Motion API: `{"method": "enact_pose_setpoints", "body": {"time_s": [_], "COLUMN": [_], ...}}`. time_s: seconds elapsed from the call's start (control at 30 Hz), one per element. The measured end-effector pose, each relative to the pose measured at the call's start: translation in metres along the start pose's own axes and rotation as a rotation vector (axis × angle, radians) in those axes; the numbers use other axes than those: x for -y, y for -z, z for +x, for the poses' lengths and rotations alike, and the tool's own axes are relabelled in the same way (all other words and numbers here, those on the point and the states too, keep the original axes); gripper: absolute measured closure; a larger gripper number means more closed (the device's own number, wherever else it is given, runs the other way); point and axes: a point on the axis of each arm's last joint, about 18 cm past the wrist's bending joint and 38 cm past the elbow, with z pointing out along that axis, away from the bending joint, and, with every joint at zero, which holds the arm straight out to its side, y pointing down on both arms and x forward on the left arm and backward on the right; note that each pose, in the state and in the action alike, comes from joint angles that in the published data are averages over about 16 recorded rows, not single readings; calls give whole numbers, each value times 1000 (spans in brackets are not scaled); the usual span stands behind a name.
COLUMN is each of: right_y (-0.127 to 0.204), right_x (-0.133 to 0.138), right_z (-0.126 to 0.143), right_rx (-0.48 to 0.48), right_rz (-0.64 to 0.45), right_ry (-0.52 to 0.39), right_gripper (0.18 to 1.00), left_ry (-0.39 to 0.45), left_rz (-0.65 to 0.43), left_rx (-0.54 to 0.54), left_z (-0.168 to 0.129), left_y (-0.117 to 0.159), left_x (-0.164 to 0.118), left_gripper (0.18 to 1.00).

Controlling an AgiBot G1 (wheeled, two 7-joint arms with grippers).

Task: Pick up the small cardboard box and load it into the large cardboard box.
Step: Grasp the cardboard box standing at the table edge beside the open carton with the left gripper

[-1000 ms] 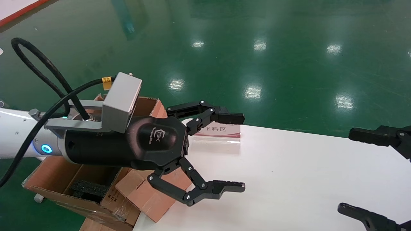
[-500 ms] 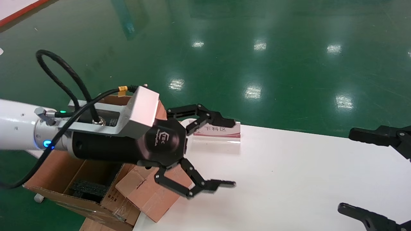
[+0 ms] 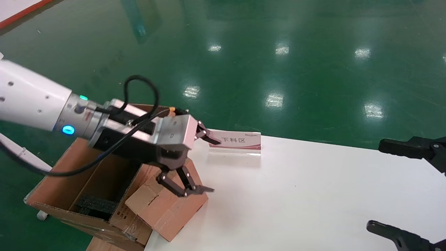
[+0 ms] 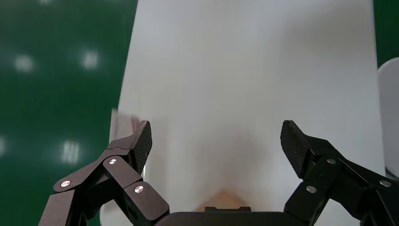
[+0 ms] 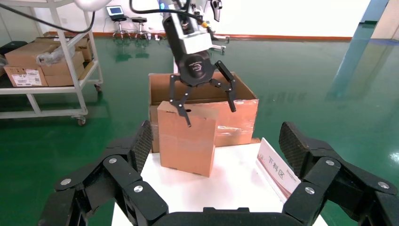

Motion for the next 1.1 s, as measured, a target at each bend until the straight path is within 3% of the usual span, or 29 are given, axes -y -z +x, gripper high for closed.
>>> {"method": "enact_pose_setpoints", "body": {"time_s": [0.43, 1.1], "right_y": [0, 0], "right_x": [0, 0], "right_z": [0, 0], "right_rx": [0, 0], "right_rz": [0, 0], "right_ry": [0, 0], "right_gripper": [178, 178], "left_ry": [182, 349], "left_rz": [-253, -506], "left_rx": [11, 20], "left_z": [-18, -20], "left_y": [3, 10], "left_x": [2, 0], "left_gripper": [183, 183]}}
